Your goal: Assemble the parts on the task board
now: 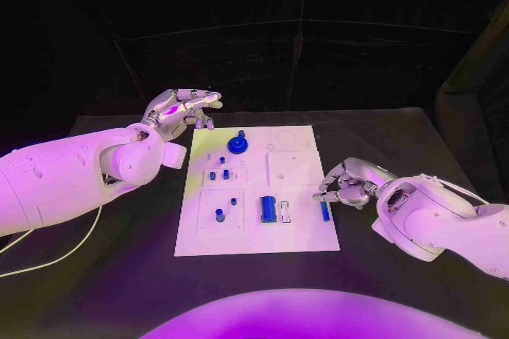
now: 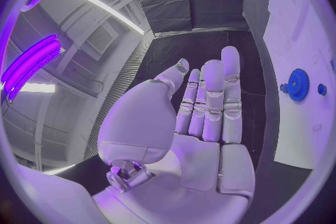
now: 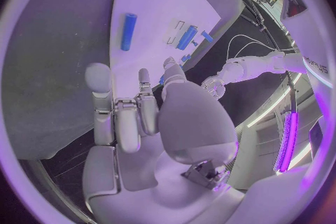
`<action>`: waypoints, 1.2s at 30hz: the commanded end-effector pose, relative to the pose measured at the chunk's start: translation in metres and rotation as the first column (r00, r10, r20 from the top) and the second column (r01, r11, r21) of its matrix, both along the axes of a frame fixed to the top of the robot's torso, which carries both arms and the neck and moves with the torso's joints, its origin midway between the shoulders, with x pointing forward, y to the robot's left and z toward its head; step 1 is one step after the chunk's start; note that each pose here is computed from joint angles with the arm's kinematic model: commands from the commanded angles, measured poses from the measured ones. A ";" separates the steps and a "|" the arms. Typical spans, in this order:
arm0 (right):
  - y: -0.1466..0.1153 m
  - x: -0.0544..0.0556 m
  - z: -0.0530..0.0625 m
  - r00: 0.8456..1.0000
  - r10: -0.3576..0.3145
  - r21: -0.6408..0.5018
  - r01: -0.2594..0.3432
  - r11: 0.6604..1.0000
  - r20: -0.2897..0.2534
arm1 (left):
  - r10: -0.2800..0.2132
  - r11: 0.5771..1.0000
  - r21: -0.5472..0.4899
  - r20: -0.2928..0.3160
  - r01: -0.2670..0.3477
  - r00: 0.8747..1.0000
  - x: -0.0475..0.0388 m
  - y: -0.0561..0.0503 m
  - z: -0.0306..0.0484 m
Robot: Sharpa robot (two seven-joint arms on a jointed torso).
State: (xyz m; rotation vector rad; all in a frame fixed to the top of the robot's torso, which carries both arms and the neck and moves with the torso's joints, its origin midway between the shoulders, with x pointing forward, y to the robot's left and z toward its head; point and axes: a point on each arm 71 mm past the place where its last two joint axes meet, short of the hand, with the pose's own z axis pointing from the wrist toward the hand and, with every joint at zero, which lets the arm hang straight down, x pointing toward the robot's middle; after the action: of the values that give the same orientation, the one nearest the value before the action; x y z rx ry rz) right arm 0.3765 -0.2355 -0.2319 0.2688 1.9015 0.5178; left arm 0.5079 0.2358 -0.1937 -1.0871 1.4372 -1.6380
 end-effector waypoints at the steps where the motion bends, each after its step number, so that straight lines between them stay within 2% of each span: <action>1: -0.001 0.000 0.005 0.997 0.060 -0.053 -0.057 0.997 0.056 | -0.014 1.000 -0.011 0.002 0.014 1.000 -0.0008 -0.002 0.0007; 7: -0.008 0.002 0.001 0.997 0.060 -0.148 -0.054 0.987 0.040 | -0.016 1.000 -0.012 0.000 0.016 1.000 -0.0013 -0.003 0.0000; 18: 0.000 0.006 -0.014 0.996 0.081 -0.266 -0.091 0.960 -0.047 | -0.017 1.000 -0.012 -0.001 0.017 1.000 -0.0018 -0.003 -0.0005; 28: 0.007 0.005 -0.021 0.992 0.094 -0.308 -0.117 0.944 -0.089 | -0.016 1.000 -0.012 -0.001 0.016 1.000 -0.0019 -0.002 -0.0006; 36: 0.009 0.005 -0.022 0.991 0.097 -0.329 -0.123 0.936 -0.095 | -0.014 1.000 -0.011 -0.001 0.014 1.000 -0.0019 -0.001 -0.0006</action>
State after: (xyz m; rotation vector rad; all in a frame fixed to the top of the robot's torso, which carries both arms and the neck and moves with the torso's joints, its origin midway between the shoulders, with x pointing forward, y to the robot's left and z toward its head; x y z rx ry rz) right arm 0.3826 -0.2258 -0.2519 -0.0096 2.0296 0.2934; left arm 0.5062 0.2357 -0.1957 -1.0902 1.4430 -1.6398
